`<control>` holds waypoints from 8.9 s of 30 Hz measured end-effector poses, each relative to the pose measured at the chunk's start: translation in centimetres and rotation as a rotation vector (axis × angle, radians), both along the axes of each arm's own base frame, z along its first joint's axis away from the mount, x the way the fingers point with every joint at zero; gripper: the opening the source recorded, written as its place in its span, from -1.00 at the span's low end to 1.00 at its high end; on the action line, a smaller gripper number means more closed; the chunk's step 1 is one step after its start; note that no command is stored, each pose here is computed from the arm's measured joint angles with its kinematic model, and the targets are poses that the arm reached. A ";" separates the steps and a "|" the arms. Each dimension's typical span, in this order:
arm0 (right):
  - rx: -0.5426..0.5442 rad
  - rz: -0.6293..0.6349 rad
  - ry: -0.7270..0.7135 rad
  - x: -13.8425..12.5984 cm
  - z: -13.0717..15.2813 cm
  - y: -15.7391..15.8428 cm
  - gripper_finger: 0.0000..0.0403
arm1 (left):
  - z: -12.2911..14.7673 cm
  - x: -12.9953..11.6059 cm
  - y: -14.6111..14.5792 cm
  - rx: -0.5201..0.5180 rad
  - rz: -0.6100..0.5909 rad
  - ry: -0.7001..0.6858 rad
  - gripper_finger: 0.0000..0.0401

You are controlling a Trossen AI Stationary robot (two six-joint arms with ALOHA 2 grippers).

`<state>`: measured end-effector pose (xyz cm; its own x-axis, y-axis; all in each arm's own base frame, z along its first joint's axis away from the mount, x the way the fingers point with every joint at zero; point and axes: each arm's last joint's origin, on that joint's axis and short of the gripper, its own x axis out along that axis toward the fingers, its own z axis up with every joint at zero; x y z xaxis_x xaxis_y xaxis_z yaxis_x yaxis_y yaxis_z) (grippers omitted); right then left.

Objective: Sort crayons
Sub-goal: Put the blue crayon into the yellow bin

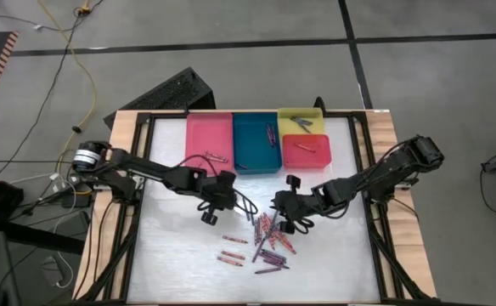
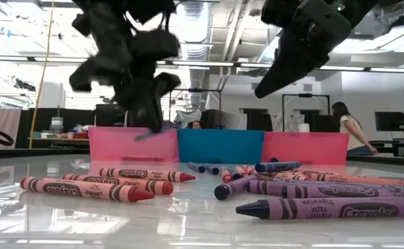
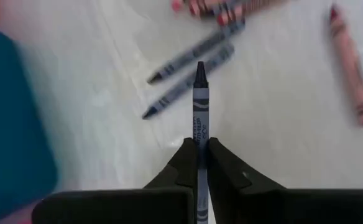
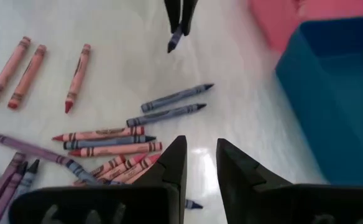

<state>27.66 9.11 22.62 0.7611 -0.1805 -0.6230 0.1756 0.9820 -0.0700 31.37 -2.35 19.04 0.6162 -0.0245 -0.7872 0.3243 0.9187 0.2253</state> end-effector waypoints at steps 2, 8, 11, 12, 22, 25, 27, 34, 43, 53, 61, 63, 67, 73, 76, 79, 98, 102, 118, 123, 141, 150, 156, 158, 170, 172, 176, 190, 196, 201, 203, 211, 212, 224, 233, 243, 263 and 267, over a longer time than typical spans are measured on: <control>-0.022 -0.007 -0.029 -0.2 0.2 0.6 -0.60 | 1.6 -0.3 0.0 -0.017 0.020 -0.076 -0.99; -0.075 -0.029 -0.133 -1.4 1.8 2.2 -0.60 | 5.2 -2.0 0.3 -0.049 0.087 -0.298 -1.00; -0.072 -0.028 -0.203 -2.1 2.8 3.0 -0.59 | 6.2 -3.0 0.4 -0.075 0.109 -0.405 -1.00; -0.070 -0.011 -0.229 -2.2 3.2 3.4 -0.59 | 6.3 -3.2 0.4 -0.091 0.115 -0.448 -1.00; -0.219 0.174 -0.520 -1.7 6.5 5.7 -0.59 | 6.0 -4.8 -0.2 -0.244 0.124 -0.806 -1.00; -0.247 0.157 -0.538 -1.3 6.8 5.1 -0.59 | 6.2 -5.1 -0.7 -0.266 0.119 -0.884 -1.00; -0.246 0.135 -0.534 -0.9 6.7 4.4 -0.59 | 6.5 -5.2 -1.2 -0.265 0.118 -0.918 -1.00; -0.226 0.069 -0.554 0.1 6.9 2.3 -0.57 | 6.8 -5.4 -2.3 -0.251 0.086 -0.955 -1.00; -0.184 0.133 -0.622 0.7 7.5 1.5 -0.07 | 6.8 -5.4 -2.3 -0.223 0.129 -0.961 -0.98; -0.195 0.131 -0.720 2.3 7.5 0.3 0.16 | 6.8 -5.4 -2.3 -0.211 0.137 -0.963 -0.94; -0.195 0.149 -0.766 3.1 7.3 0.0 0.15 | 6.9 -5.4 -2.3 -0.211 0.141 -0.971 -0.94; -0.192 0.148 -0.789 3.1 7.5 0.0 0.15 | 6.9 -5.4 -2.3 -0.211 0.141 -0.971 -0.94; -0.182 0.178 -0.811 3.2 7.7 -0.3 0.15 | 7.0 -5.4 -2.3 -0.207 0.146 -0.980 -0.94; -0.184 0.174 -0.810 3.2 7.7 -0.5 0.15 | 7.3 -5.5 -2.3 -0.199 0.144 -1.011 -0.94; -0.182 0.175 -0.815 3.2 7.7 -0.5 0.15 | 7.4 -5.5 -2.2 -0.199 0.148 -1.020 -0.94; -0.182 0.174 -0.818 3.2 7.7 -0.5 0.15 | 7.2 -5.2 -2.2 -0.196 0.157 -1.020 -0.94; -0.186 0.160 -0.809 3.3 7.7 -0.9 0.15 | 6.8 -4.6 -2.3 -0.197 0.159 -1.057 -0.94; -0.184 0.153 -0.830 3.3 7.9 -1.0 0.15 | 6.9 -4.6 -2.3 -0.195 0.158 -1.059 -0.94; -0.160 0.120 -0.803 4.6 7.0 -1.7 0.05 | 6.6 -4.6 -2.3 -0.185 0.163 -1.037 -0.94; -0.162 0.117 -0.800 4.7 7.1 -1.8 -0.31 | 6.6 -4.6 -2.3 -0.183 0.164 -1.032 -0.94; -0.175 0.048 -0.748 4.7 6.6 -1.9 -0.98 | 6.3 -4.6 -2.1 -0.163 0.219 -1.010 -0.81; -0.246 -0.139 -0.728 4.0 7.3 -2.7 -0.98 | 5.0 -4.6 -1.7 -0.127 0.390 -0.891 -0.44; -0.390 -0.469 -0.568 2.5 7.7 -4.9 -0.98 | 4.1 -4.7 -1.4 -0.139 0.518 -0.828 -0.29; -0.425 -0.541 -0.514 2.0 7.8 -6.2 -0.98 | 3.9 -4.8 -1.4 -0.152 0.528 -0.813 -0.27; -0.174 -0.716 -0.247 -1.2 5.4 -18.2 -0.98 | 3.3 -4.9 -1.4 -0.218 0.580 -0.766 -0.27; -0.111 -0.731 -0.193 -1.9 4.7 -20.1 -0.98 | 3.3 -4.9 -1.4 -0.221 0.584 -0.759 -0.27; -0.043 -0.777 -0.120 -3.1 3.5 -23.1 -0.98 | 3.2 -4.9 -1.4 -0.242 0.594 -0.751 -0.27; 0.031 -0.924 0.081 -4.4 -2.0 -29.4 -0.98 | 3.1 -4.9 -1.5 -0.276 0.595 -0.748 -0.27; 0.044 -0.959 0.133 -4.7 -3.7 -30.6 -0.92 | 3.0 -5.0 -1.5 -0.269 0.592 -0.729 -0.27; 0.069 -0.925 0.143 -4.9 -3.9 -30.9 -0.84 | 2.9 -5.0 -1.5 -0.267 0.592 -0.726 -0.27; 0.078 -0.914 0.145 -4.9 -3.9 -30.9 -0.77 | 2.9 -5.0 -1.5 -0.265 0.590 -0.725 -0.27; 0.054 -0.857 0.141 -4.8 -3.1 -30.4 -0.41 | 2.5 -5.0 -2.0 -0.251 0.408 -0.640 -0.27; 0.046 -0.848 0.131 -4.7 -2.6 -30.2 -0.38 | 2.4 -5.0 -2.1 -0.245 0.374 -0.622 -0.27; 0.008 -0.646 -0.257 -5.7 8.1 -24.0 -0.28 | 2.1 -5.1 -2.9 -0.190 0.059 -0.526 -0.27; -0.006 -0.436 -0.463 -7.2 12.6 -17.8 -0.30 | 4.8 -3.8 -1.9 -0.081 -0.065 -0.481 -0.27; 0.005 -0.318 -0.503 -7.3 13.4 -15.1 -0.30 | 4.2 -0.5 -0.9 -0.032 -0.146 -0.364 -0.27; 0.028 -0.244 -0.432 -7.0 12.8 -13.5 -0.30 | -3.1 4.9 1.9 0.009 -0.296 -0.053 -0.27; 0.029 -0.244 -0.430 -7.0 12.7 -13.5 -0.30 | -4.6 5.1 2.7 0.010 -0.304 -0.016 -0.27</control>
